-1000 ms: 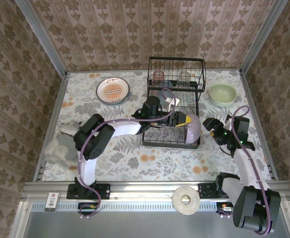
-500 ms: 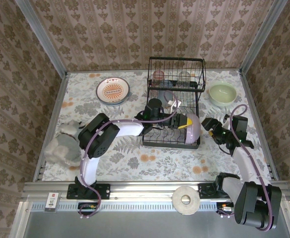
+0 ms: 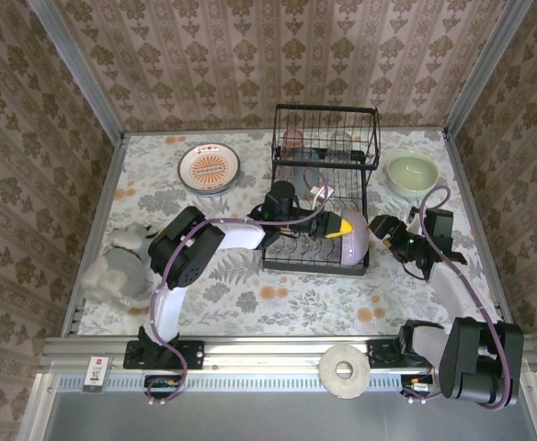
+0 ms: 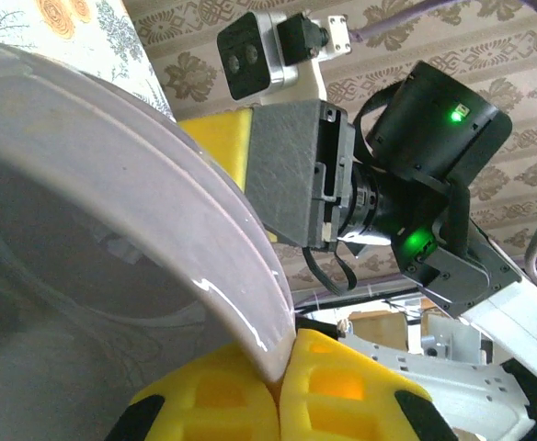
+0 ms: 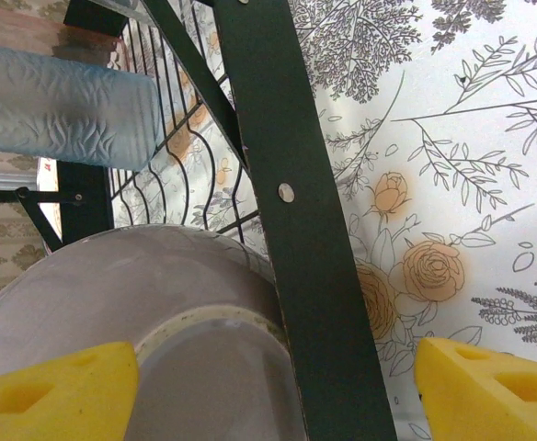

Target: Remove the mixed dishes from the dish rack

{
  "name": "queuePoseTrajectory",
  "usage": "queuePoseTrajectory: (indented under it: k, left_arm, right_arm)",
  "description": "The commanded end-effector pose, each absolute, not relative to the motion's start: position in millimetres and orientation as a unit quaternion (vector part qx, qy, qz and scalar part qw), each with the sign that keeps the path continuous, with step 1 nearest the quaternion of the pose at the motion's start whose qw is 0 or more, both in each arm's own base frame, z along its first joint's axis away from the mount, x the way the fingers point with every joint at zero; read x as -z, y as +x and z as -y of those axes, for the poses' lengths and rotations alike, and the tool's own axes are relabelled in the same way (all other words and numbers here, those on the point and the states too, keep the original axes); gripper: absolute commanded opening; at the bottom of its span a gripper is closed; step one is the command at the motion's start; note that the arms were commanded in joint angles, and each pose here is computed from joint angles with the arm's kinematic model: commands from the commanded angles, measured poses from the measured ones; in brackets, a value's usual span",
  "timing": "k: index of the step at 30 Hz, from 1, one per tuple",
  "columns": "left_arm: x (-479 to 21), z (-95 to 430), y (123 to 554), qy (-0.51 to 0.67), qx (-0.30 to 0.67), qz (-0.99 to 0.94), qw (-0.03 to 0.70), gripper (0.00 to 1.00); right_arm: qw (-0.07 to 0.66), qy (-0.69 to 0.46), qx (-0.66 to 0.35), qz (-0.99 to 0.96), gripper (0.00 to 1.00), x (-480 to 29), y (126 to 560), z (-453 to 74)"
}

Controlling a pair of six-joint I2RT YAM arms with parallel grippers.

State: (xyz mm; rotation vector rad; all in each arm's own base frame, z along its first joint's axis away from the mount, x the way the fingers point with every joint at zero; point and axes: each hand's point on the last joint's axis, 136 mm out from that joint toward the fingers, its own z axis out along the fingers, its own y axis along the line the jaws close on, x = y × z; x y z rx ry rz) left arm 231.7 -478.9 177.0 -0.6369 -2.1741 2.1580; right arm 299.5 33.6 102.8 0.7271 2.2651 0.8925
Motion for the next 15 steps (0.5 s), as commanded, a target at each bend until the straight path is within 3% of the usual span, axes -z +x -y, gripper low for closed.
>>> queuePoseTrajectory:
  k: [1,15]
  left_arm:
    - [-168,470,238,-0.232,-0.693,0.683,-0.005,0.00]
    - [-176,463,217,-0.325,-0.719,0.614,-0.024,0.00]
  right_arm:
    - [0.295,0.253,-0.326,-0.862,0.80,-103,304,-36]
    - [0.277,0.276,-0.333,-0.858,0.80,-97,328,-33]
